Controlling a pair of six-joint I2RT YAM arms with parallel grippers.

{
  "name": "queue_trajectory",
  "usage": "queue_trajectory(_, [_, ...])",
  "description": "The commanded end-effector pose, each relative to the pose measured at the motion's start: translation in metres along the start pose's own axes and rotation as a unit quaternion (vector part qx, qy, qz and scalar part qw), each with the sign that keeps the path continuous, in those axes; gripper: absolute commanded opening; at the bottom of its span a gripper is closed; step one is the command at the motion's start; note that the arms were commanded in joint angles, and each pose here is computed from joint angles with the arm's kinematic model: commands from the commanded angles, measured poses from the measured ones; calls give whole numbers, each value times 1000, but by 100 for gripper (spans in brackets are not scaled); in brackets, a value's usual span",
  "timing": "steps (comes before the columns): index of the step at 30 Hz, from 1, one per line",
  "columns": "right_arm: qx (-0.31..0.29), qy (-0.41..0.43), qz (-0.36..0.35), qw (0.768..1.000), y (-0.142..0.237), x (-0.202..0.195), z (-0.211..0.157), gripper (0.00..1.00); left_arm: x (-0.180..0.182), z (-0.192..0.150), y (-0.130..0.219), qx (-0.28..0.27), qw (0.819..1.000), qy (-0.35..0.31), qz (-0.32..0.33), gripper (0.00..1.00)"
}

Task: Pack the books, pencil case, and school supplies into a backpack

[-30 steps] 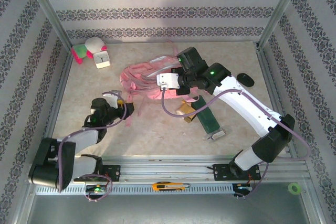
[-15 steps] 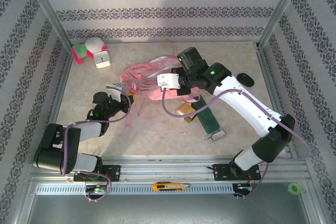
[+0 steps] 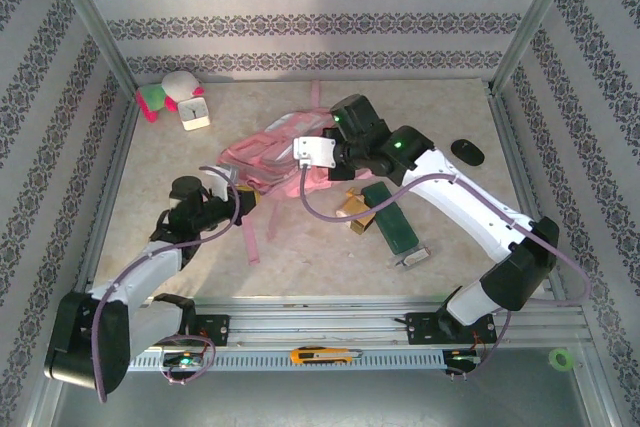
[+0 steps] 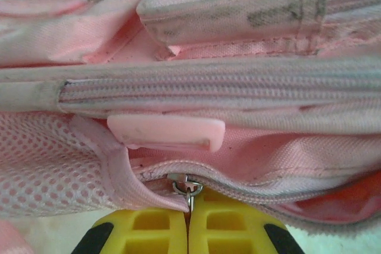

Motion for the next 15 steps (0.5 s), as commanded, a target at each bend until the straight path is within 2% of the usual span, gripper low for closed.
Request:
queue_trajectory(1, [-49,-18,-7,999,-25,7,24,0,-32,37,14,-14,998,-35,-50,0])
queue_trajectory(4, [-38,-36,-12,999,-27,8,14,0,-10,25,23,36,999,-22,32,0])
queue_trajectory(7, [-23,-81,-51,995,-25,-9,-1,0,-2,10,31,80,994,3,68,0])
queue_trajectory(11, [-16,-123,-82,989,-18,-30,-20,0,-7,-16,35,129,988,60,62,1])
queue_trajectory(15, [-36,-131,-78,988,-13,-31,-14,0,-13,-33,36,156,982,91,49,1])
Point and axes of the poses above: each hand's point on the last joint's axis, 136 mm out from that joint toward the fingers, its own y axis back along the fingers, its own x axis along the line the jaws close on, z = x × y, the point moved 1 cm from there along y, back along the fingers, and after that the axes turned 15 degrees about -y, right-handed, at the moved point
